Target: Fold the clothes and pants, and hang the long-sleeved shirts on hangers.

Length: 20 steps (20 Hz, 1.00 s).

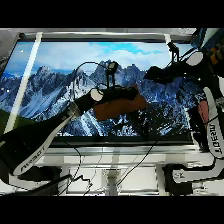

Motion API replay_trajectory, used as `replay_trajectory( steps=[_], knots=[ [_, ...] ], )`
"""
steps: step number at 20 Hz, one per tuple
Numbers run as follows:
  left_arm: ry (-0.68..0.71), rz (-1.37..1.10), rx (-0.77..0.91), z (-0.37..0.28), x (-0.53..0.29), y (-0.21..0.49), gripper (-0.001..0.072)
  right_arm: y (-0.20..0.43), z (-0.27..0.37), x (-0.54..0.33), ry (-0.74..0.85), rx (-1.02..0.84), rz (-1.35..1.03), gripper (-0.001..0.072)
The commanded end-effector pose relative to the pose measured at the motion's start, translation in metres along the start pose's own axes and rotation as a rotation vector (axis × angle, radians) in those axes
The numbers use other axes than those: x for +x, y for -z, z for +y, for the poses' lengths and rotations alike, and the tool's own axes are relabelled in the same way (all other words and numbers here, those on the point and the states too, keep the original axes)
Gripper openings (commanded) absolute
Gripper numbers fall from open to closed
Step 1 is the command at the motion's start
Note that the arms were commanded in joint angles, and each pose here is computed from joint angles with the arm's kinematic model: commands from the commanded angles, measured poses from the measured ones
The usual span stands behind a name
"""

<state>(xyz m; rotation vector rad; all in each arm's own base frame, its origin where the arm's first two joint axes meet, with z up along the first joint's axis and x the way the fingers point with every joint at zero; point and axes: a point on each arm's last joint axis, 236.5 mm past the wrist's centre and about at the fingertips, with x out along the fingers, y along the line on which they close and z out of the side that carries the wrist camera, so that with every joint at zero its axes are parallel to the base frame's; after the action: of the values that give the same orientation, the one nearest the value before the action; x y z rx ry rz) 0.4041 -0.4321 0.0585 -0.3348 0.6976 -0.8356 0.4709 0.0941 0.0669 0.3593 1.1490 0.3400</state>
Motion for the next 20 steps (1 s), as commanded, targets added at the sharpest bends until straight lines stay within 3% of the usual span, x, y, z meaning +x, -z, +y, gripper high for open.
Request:
replay_trajectory(
  steps=[1, 3, 5, 7, 10, 11, 14, 20],
  knots=[
    [-0.008, -0.017, 0.003, -0.002, 0.002, -0.002, 0.0699, -0.004, -0.06, -0.01, 0.213, -0.077, -0.013, 0.0638],
    [-0.007, -0.042, -0.004, 0.004, -0.013, -0.021, 0.0699, -0.002, -0.098, -0.009, 0.327, -0.088, 0.015, 0.0616],
    [-0.01, -0.069, -0.013, 0.013, -0.03, -0.041, 0.0699, 0.013, -0.117, 0.004, 0.31, -0.04, 0.089, 0.0555],
    [-0.022, -0.094, -0.024, 0.027, -0.045, -0.058, 0.0699, 0.034, -0.1, 0.033, 0.117, -0.028, 0.189, 0.0546],
    [-0.039, -0.103, -0.042, 0.045, -0.057, -0.069, 0.0699, 0.051, -0.03, 0.063, -0.317, -0.038, 0.261, 0.055],
    [-0.037, -0.092, -0.048, 0.049, -0.059, -0.068, 0.0699, 0.049, -0.036, 0.076, -0.305, -0.027, 0.253, 0.056],
    [-0.031, -0.067, -0.059, 0.056, -0.063, -0.066, 0.0698, 0.049, -0.059, 0.114, -0.174, -0.059, 0.239, 0.0693],
    [-0.041, -0.074, -0.064, 0.063, -0.065, -0.068, 0.0699, 0.057, -0.051, 0.16, -0.094, -0.087, 0.25, 0.069]
  ],
)
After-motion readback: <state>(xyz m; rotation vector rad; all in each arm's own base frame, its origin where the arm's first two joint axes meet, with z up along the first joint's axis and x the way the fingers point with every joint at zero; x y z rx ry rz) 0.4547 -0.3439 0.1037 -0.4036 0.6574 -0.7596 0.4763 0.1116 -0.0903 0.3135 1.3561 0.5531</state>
